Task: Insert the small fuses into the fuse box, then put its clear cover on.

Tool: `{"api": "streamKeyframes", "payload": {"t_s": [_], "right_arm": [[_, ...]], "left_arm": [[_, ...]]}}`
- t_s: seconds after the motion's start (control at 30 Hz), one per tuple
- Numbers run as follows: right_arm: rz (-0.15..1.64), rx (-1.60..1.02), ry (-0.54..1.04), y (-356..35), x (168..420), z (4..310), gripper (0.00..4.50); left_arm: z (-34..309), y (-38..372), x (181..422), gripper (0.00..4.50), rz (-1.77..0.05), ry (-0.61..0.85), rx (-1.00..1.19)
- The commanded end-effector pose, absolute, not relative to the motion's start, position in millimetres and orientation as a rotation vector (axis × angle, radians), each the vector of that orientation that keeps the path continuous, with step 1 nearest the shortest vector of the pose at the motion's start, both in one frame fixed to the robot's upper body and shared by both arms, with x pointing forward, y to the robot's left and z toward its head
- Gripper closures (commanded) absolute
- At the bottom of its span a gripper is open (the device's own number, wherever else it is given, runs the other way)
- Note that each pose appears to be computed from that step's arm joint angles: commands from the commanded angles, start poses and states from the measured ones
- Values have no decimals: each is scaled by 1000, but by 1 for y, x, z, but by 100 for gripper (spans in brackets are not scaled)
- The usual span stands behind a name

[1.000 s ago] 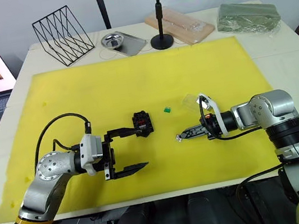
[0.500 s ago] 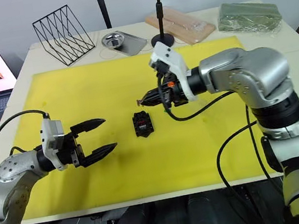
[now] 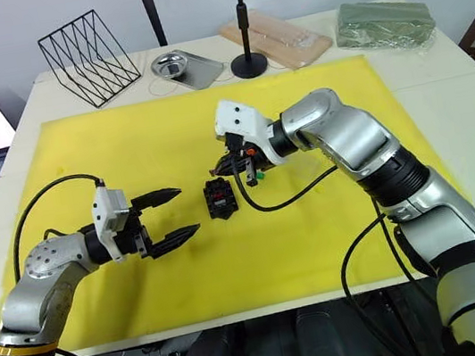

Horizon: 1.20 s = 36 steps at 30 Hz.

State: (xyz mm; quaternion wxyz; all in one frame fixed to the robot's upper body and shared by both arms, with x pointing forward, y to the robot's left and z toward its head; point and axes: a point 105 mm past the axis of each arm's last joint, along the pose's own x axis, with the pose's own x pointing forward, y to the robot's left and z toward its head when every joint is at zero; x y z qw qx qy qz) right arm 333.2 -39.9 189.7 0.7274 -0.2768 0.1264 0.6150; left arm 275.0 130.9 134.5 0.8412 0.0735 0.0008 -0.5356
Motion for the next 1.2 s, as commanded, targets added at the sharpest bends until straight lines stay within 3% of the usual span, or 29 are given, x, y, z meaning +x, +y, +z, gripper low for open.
{"api": "streamKeyframes", "payload": {"t_s": [0.03,1.2], "right_arm": [[1372,-689,209,-32,336,198,449],[1469,-756,247,-29,339,174,449]], "left_arm": [[138,128,277,0,-1134,-23,165],[138,121,287,0,-1178,-30,191]]}}
